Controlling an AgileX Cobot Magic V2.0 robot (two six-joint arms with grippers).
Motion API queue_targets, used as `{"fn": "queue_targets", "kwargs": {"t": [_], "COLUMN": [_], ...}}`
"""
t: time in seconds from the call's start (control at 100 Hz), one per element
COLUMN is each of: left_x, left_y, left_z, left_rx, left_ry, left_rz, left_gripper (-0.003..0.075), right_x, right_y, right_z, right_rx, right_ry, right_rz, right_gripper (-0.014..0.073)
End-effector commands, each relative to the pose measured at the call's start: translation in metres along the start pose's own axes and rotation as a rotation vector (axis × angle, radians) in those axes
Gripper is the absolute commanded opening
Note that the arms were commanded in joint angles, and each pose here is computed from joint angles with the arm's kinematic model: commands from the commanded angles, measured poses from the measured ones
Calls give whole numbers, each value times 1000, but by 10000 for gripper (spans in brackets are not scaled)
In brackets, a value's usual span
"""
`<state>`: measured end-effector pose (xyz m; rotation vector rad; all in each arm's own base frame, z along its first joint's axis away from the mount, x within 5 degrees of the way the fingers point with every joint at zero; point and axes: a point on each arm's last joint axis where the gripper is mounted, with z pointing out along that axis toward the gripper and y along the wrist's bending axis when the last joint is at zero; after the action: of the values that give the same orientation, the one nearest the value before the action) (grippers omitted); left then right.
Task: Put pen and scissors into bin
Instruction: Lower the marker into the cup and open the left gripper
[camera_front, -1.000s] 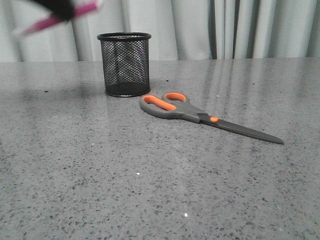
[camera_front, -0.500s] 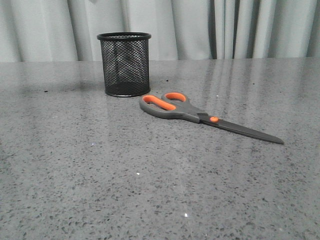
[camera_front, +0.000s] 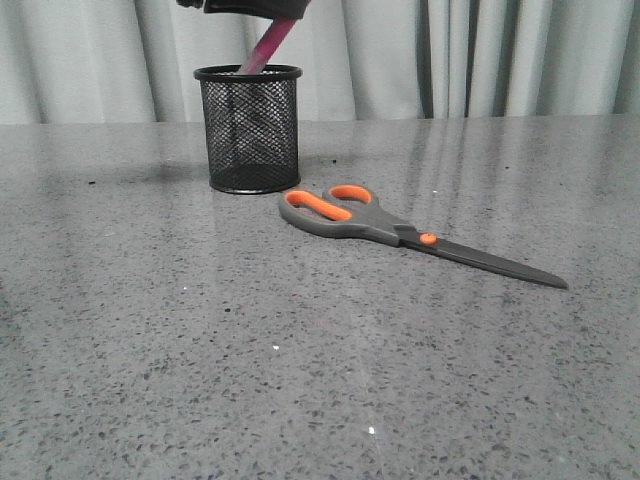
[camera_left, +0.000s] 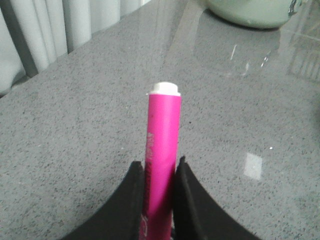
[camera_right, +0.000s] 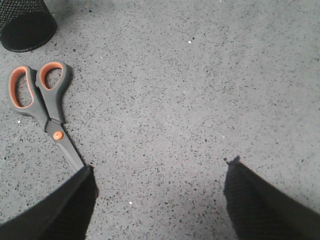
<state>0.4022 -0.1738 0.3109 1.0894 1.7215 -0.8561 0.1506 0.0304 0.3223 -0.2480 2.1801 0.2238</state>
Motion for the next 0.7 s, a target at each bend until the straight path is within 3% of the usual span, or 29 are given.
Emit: {"fn": "queue_targets", "kwargs": {"t": [0.0, 0.13, 0.2, 0.32, 0.42, 0.55, 0.69], "left_x": [-32, -32, -31, -30, -32, -40, -56], "left_y": [-14, -15, -15, -13, -11, -12, -20], "left_z": [-16, -16, -16, -17, -24, -42, -80], "left_rx": [-1, 14, 15, 2, 12, 38, 24], "left_ry": [-91, -87, -77, -71, -95, -136, -173], "left_rz": [44, 48, 55, 58, 41, 37, 84], "left_gripper": [-18, 22, 111, 325, 430, 417, 328], "right_x": [-14, -14, -14, -14, -15, -18, -20], "right_y": [-2, -2, -2, -2, -2, -3, -3], "right_z": [-6, -6, -6, -6, -6, -6, -7], "right_rx": [21, 21, 21, 21, 23, 33, 41], "right_ry": [-84, -84, -84, -84, -92, -124, -152], "right_rz": [-8, -8, -8, -8, -8, -8, -8], "right_gripper": [486, 486, 486, 486, 486, 486, 486]}}
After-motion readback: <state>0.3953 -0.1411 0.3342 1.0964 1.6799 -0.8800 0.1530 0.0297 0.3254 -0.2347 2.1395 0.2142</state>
